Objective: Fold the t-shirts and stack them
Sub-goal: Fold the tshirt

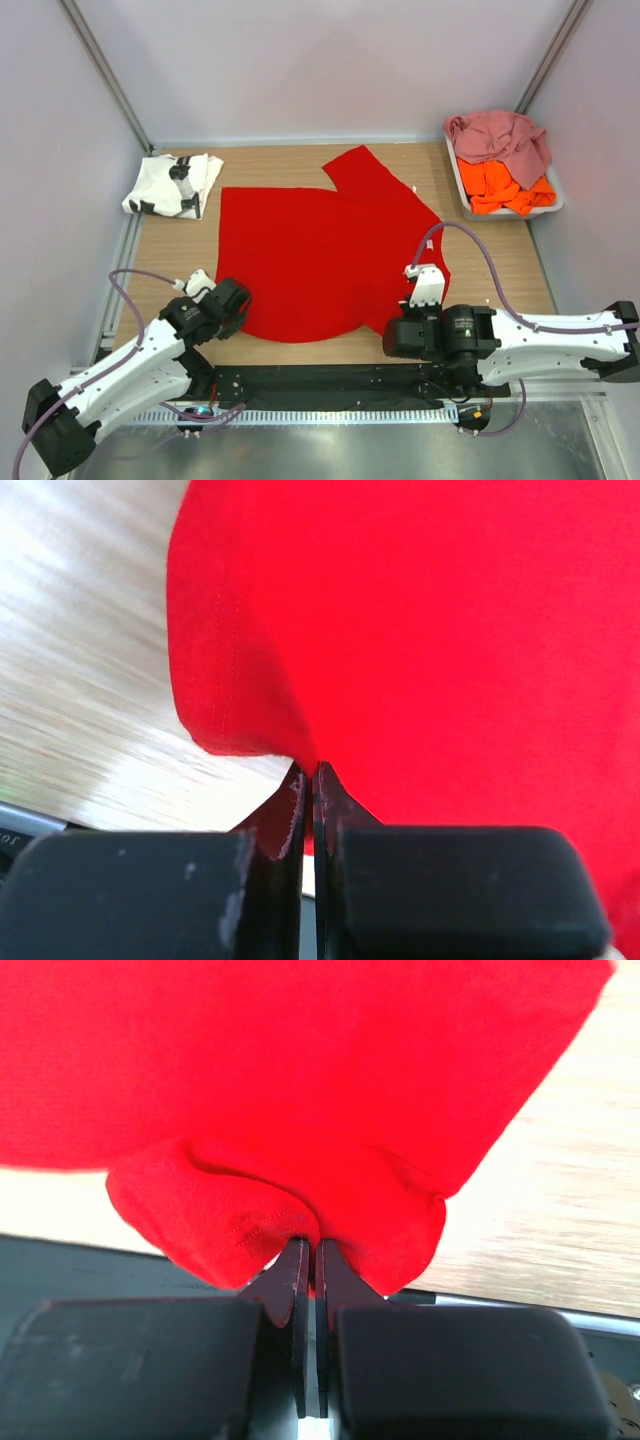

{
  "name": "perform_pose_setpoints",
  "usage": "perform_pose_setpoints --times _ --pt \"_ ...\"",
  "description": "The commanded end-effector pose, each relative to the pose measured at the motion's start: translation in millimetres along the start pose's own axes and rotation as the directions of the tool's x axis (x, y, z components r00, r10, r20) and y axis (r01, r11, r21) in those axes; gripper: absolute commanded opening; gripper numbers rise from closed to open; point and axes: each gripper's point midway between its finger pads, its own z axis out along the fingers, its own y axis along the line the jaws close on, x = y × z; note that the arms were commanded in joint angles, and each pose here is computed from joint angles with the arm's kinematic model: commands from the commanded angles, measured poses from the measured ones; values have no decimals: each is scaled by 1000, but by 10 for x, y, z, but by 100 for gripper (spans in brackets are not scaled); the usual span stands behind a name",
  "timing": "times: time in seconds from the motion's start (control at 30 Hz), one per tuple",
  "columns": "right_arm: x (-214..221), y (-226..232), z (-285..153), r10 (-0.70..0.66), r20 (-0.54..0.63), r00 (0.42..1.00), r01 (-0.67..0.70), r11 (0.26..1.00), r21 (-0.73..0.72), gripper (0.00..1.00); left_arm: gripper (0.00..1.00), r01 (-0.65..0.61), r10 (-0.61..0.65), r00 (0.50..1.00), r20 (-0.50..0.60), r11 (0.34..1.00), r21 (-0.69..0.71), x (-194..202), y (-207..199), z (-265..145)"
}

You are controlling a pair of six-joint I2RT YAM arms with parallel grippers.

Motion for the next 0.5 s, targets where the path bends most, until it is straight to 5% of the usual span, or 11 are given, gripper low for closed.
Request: perform_pose_setpoints --times 0.0,0.47 --pt "-390 120 -47 55 65 996 -56 998 5 1 0 -72 71 997 39 997 25 -186 -133 -207" --pt "-1298 32 549 -108 78 991 95 982 161 1 0 -272 272 962 1 962 39 -665 -601 -158"
